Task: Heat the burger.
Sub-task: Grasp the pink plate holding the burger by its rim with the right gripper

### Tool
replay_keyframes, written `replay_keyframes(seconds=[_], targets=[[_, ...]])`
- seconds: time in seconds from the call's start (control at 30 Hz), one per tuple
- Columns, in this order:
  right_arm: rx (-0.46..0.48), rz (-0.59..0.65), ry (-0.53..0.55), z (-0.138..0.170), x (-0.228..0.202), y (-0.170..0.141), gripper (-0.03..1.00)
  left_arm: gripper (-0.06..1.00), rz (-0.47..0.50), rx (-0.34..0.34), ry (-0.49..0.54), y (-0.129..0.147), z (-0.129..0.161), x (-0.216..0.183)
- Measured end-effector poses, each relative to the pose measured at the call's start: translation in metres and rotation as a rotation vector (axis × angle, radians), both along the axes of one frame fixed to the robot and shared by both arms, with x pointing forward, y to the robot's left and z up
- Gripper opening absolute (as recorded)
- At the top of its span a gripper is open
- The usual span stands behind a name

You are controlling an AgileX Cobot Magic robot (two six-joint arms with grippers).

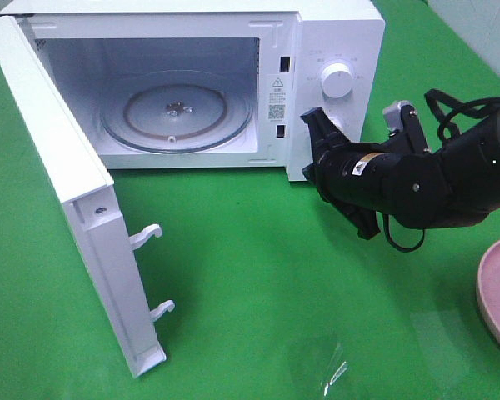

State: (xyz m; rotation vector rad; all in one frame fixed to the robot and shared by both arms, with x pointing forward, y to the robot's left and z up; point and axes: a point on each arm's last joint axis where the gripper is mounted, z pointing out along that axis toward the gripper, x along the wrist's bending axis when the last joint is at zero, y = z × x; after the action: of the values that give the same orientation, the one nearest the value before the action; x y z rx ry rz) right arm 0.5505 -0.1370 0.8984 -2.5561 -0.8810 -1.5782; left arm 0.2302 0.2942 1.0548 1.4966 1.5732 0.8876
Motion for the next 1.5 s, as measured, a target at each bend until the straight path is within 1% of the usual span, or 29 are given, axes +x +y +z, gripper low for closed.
replay_keyframes(seconds=[0.03,0.07,0.1,0.13,0.17,0.2,0.23,0.27,0.33,0.37,0.4,0.43,0.47,0.5,0.77,0.8,0.83,0.97,1.07,1.17,1.2,1.23,1.27,1.3,1.33,1.4,1.43,1.47,1.5], targets=[[0.0,0.0,0.0,0.0,0.0,0.0,0.01,0.99,0.0,0.0,0.0,0.0,0.0,0.0],[-0.055,0.046,0.01,0.005,-0.003,0.0,0.02,0.99,0.0,0.0,0.0,0.0,0.0,0.0],[-0.055,0.046,0.01,0.005,-0.003,0.0,0.02,0.99,0.0,0.0,0.0,0.0,0.0,0.0],[-0.107,0.09,0.016,0.01,-0.006,0.0,0.02,0.99,0.0,0.0,0.0,0.0,0.0,0.0],[-0.107,0.09,0.016,0.01,-0.006,0.0,0.02,0.99,0.0,0.0,0.0,0.0,0.0,0.0],[-0.152,0.13,0.018,0.017,-0.009,0.0,0.03,0.99,0.0,0.0,0.0,0.0,0.0,0.0],[-0.152,0.13,0.018,0.017,-0.009,0.0,0.03,0.99,0.0,0.0,0.0,0.0,0.0,0.0],[-0.212,0.183,0.02,0.023,-0.013,-0.001,0.03,0.99,0.0,0.0,0.0,0.0,0.0,0.0],[-0.241,0.21,0.018,0.027,-0.014,-0.001,0.04,0.99,0.0,0.0,0.0,0.0,0.0,0.0],[-0.298,0.263,0.017,0.034,-0.018,-0.002,0.04,0.99,0.0,0.0,0.0,0.0,0.0,0.0],[-0.298,0.263,0.017,0.034,-0.018,-0.002,0.04,0.99,0.0,0.0,0.0,0.0,0.0,0.0],[-0.35,0.315,0.022,0.039,-0.023,-0.003,0.05,0.99,0.0,0.0,0.0,0.0,0.0,0.0],[-0.35,0.315,0.022,0.039,-0.023,-0.003,0.05,0.99,0.0,0.0,0.0,0.0,0.0,0.0],[-0.392,0.361,0.031,0.044,-0.027,-0.004,0.05,0.99,0.0,0.0,0.0,0.0,0.0,0.0],[-0.508,0.498,0.05,0.057,-0.039,-0.008,0.07,0.99,0.0,0.0,0.0,0.0,0.0,0.0],[-0.543,0.533,0.065,0.06,-0.042,-0.013,0.08,0.99,0.0,0.0,0.0,0.0,0.0,0.0],[-0.543,0.533,0.065,0.06,-0.042,-0.013,0.08,0.99,0.0,0.0,0.0,0.0,0.0,0.0],[-0.643,0.632,0.149,0.069,-0.044,-0.031,0.12,0.99,0.0,0.0,0.0,0.0,0.0,0.0],[-0.662,0.647,0.162,0.071,-0.044,-0.034,0.14,0.99,0.0,0.0,0.0,0.0,0.0,0.0],[-0.737,0.693,0.188,0.084,-0.042,-0.045,0.23,0.99,0.0,0.0,0.0,0.0,0.0,0.0],[-0.737,0.693,0.188,0.084,-0.042,-0.045,0.23,0.99,0.0,0.0,0.0,0.0,0.0,0.0],[-0.788,0.719,0.204,0.09,-0.04,-0.051,0.31,0.99,0.0,0.0,0.0,0.0,0.0,0.0],[-0.788,0.719,0.204,0.09,-0.04,-0.051,0.31,0.99,0.0,0.0,0.0,0.0,0.0,0.0],[-0.835,0.742,0.231,0.094,-0.04,-0.058,0.4,0.99,0.0,0.0,0.0,0.0,0.0,0.0],[-0.835,0.742,0.231,0.094,-0.04,-0.058,0.4,0.99,0.0,0.0,0.0,0.0,0.0,0.0],[-0.907,0.782,0.29,0.096,-0.04,-0.072,0.63,0.99,0.0,0.0,0.0,0.0,0.0,0.0],[-0.907,0.782,0.29,0.096,-0.04,-0.072,0.63,0.99,0.0,0.0,0.0,0.0,0.0,0.0],[-0.929,0.795,0.321,0.096,-0.041,-0.081,0.73,0.99,0.0,0.0,0.0,0.0,0.0,0.0],[-0.929,0.795,0.321,0.096,-0.041,-0.081,0.73,0.99,0.0,0.0,0.0,0.0,0.0,0.0]])
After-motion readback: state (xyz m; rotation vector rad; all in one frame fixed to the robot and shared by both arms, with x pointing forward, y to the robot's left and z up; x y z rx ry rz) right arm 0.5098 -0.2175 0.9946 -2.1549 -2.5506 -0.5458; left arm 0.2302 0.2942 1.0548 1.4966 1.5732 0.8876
